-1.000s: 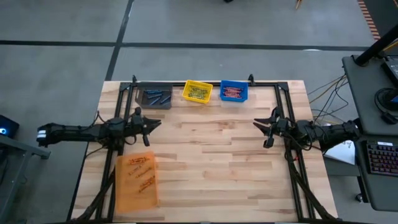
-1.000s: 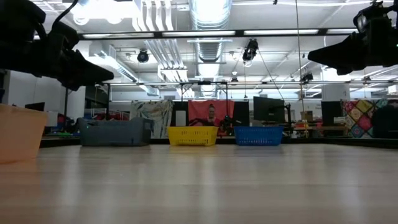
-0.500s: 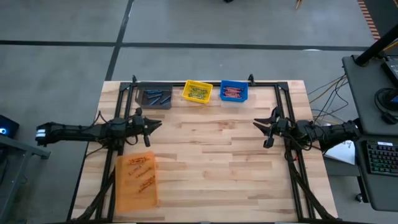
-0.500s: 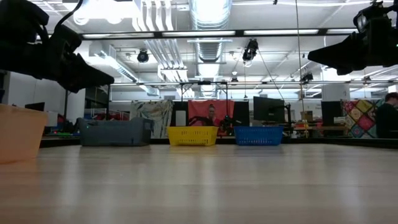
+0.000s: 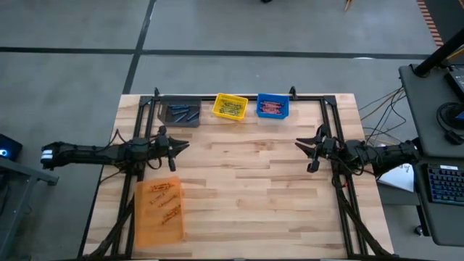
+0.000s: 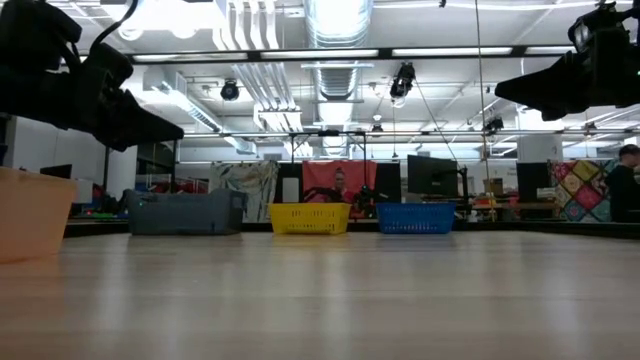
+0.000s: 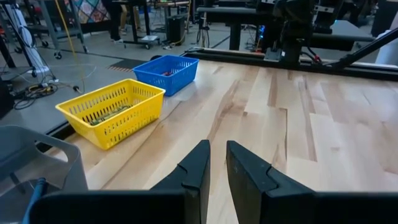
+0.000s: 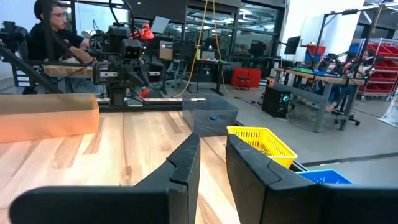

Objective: Sort crayons
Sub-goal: Return to Home Position

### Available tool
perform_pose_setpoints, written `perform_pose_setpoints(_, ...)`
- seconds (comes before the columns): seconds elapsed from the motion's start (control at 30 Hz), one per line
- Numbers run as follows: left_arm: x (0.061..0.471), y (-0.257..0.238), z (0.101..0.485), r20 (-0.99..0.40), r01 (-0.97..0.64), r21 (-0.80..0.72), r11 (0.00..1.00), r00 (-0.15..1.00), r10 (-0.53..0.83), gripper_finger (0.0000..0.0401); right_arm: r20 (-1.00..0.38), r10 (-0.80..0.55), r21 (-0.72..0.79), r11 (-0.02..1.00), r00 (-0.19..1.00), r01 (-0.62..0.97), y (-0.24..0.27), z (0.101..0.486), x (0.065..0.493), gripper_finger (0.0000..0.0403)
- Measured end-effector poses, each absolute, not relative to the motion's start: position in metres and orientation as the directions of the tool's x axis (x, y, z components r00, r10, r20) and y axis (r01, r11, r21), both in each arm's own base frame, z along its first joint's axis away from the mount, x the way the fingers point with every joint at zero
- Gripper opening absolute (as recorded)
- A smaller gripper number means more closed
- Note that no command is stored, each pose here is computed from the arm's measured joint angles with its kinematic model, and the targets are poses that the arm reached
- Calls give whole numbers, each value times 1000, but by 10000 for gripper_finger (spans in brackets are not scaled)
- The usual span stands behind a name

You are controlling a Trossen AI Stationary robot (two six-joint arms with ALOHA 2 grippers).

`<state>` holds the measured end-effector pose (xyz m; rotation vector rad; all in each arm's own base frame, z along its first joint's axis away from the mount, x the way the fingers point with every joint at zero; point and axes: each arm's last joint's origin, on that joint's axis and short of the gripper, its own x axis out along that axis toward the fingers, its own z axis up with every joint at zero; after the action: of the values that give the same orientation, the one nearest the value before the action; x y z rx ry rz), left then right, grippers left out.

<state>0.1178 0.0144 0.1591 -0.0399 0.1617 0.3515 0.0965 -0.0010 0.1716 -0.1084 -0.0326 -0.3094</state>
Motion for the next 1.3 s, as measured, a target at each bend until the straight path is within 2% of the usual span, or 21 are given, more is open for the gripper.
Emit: perform_pose_setpoints(1.3, 119, 14, 158, -177, -346, -7, 938, 924, 339, 36, 48, -302, -102, 947, 952, 305, -1, 171, 97, 68)
